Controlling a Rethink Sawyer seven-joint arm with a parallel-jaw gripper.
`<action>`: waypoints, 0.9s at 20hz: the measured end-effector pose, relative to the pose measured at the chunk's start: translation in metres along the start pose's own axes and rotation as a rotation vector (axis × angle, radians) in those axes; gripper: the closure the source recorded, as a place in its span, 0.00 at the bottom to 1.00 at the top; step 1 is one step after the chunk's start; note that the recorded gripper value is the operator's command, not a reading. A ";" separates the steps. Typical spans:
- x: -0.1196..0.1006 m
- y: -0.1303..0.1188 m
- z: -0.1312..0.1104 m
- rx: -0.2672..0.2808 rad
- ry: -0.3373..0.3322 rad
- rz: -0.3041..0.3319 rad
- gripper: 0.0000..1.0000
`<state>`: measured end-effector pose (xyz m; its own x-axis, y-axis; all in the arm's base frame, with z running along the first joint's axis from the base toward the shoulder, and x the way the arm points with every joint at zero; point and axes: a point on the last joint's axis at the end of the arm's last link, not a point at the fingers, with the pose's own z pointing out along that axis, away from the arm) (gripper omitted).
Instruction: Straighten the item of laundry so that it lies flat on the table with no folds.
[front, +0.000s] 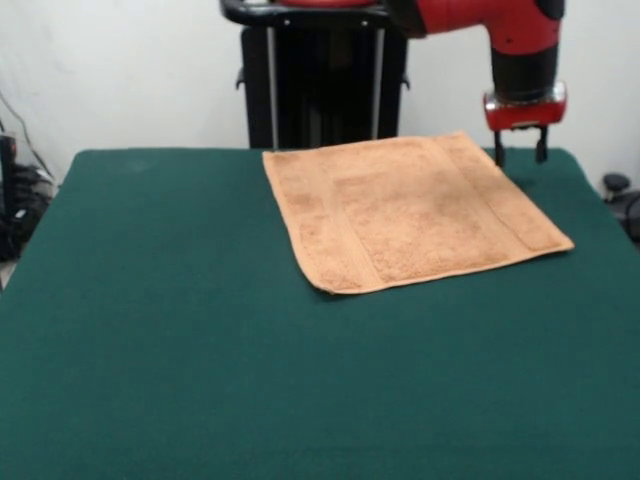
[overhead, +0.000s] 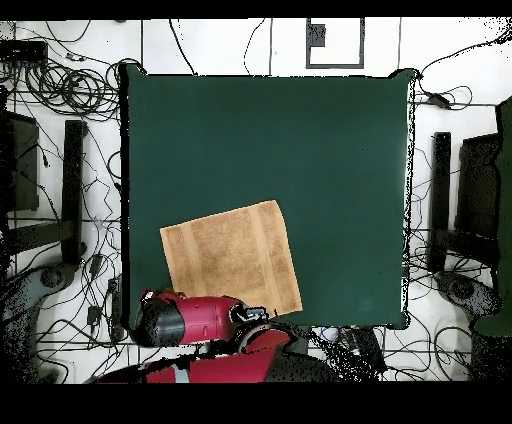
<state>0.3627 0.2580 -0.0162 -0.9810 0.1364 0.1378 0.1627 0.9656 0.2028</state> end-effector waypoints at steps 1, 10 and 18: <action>0.000 0.001 0.000 0.002 -0.002 -0.001 0.00; -0.021 0.001 0.003 0.025 0.007 0.052 0.00; -0.044 0.017 0.009 0.053 -0.033 0.076 0.00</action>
<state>0.4079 0.2703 -0.0277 -0.9692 0.2159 0.1187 0.2316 0.9625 0.1409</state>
